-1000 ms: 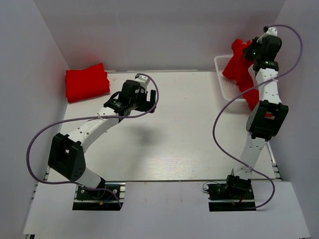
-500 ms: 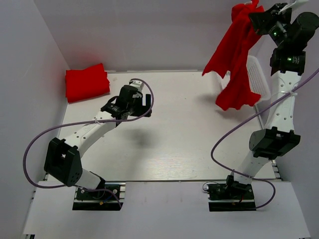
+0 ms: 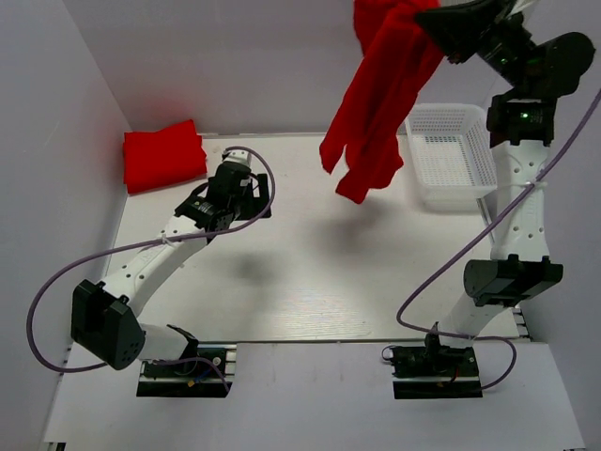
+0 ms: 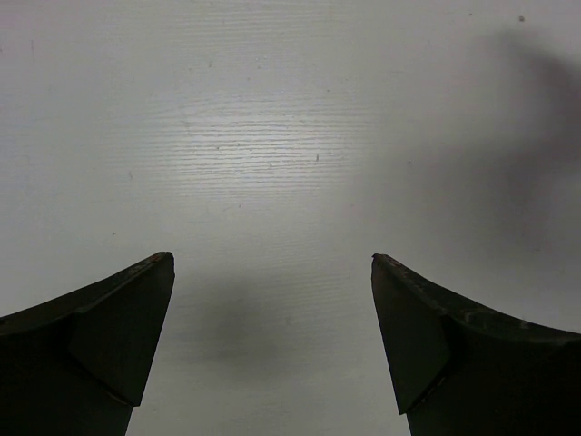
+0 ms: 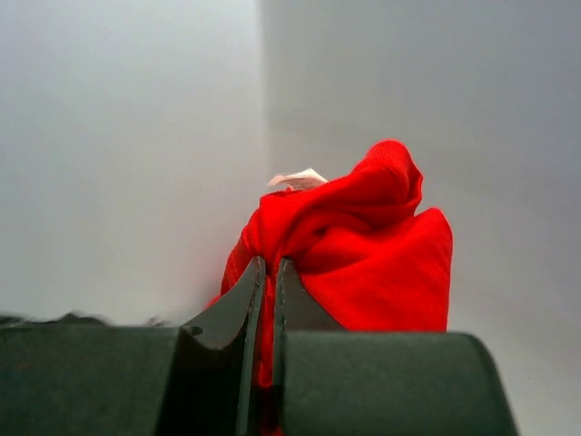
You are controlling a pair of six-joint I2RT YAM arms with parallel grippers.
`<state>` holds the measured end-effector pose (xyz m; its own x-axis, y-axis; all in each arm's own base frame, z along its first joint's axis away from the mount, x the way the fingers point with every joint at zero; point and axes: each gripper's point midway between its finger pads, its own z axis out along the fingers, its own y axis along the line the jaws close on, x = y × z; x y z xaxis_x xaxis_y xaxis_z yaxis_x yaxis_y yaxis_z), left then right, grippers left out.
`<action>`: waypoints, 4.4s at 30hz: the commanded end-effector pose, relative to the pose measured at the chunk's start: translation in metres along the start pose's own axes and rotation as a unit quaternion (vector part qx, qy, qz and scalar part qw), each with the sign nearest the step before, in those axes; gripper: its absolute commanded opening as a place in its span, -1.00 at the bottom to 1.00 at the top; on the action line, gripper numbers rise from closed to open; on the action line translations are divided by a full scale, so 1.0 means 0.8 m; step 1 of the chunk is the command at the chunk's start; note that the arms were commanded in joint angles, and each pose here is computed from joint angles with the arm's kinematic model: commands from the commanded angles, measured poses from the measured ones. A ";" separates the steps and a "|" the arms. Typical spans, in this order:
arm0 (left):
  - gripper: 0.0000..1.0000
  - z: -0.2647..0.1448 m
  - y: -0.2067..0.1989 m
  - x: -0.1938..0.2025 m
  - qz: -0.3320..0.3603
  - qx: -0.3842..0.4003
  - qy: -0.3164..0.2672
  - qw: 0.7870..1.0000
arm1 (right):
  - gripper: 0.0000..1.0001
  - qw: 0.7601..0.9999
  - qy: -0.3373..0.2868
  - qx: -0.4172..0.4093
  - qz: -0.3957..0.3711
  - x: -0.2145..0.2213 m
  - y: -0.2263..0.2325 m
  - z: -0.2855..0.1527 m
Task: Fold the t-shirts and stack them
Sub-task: Move the tshirt to the center of the board, then flatten out the tshirt
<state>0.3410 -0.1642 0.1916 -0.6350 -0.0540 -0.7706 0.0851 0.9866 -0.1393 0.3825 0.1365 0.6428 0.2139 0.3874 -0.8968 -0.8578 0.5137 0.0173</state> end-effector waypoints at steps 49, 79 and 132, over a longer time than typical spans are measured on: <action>1.00 -0.005 0.009 0.142 0.002 0.024 0.167 0.986 | 0.81 0.818 0.405 0.388 0.130 0.506 0.046 -0.248; -0.04 0.089 -0.003 0.251 0.017 0.051 0.262 0.964 | 0.81 0.722 0.493 0.452 0.176 0.654 -0.054 -0.292; -1.00 -0.464 0.078 -0.286 0.006 0.015 -0.573 0.820 | -1.00 0.863 -0.061 0.428 -0.260 -0.063 0.082 -0.220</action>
<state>0.2423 -0.0453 0.5440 0.3688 -0.1698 -0.9139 0.0688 0.9855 -0.1554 0.2759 0.0303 0.5622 0.4322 -0.0008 -0.9018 -0.0069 1.0000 -0.0042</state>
